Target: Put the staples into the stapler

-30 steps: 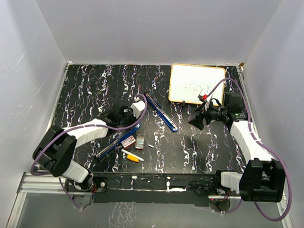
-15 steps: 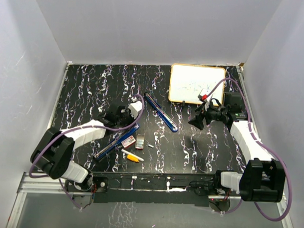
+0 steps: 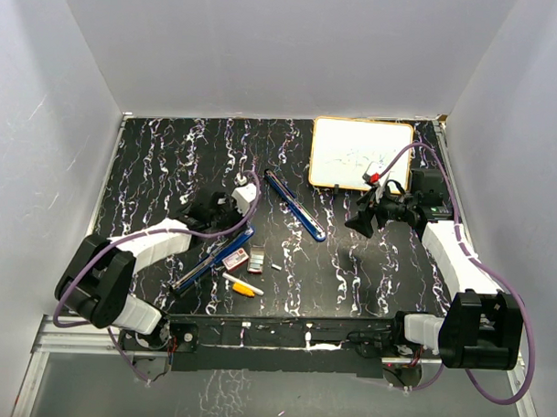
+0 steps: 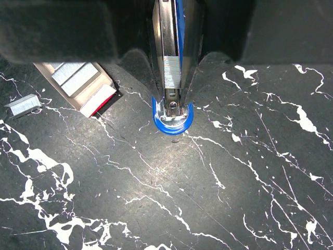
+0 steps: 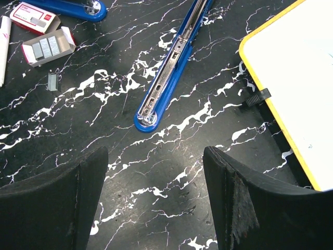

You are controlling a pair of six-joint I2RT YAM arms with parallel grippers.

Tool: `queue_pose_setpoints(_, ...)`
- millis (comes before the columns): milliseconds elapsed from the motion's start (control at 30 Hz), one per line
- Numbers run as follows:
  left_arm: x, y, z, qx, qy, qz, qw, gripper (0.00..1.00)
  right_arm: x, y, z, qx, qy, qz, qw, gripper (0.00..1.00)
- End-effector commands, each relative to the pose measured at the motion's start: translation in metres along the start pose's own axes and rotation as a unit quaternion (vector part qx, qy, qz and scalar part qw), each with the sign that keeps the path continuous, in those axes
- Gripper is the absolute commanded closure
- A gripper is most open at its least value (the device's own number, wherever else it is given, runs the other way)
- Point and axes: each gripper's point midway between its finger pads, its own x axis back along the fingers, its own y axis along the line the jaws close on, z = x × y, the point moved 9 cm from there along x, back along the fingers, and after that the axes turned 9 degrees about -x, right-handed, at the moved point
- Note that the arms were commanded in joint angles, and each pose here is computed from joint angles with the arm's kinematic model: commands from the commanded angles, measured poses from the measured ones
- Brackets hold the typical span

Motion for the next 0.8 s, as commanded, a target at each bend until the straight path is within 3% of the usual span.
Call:
queue_pose_setpoints(0,0.0088,-0.001,0.0021,0.001,-0.011,0.012,1.0,0.96,0.0034,-0.0028,-0.015,0.023,-0.019,0.0,1.0,0.23)
queue_pose_setpoints(767,0.0187,0.0007,0.0033,-0.016,-0.051,-0.029,0.998,1.0,0.003,-0.004,-0.0173,0.023,-0.019,-0.006,1.0,0.23)
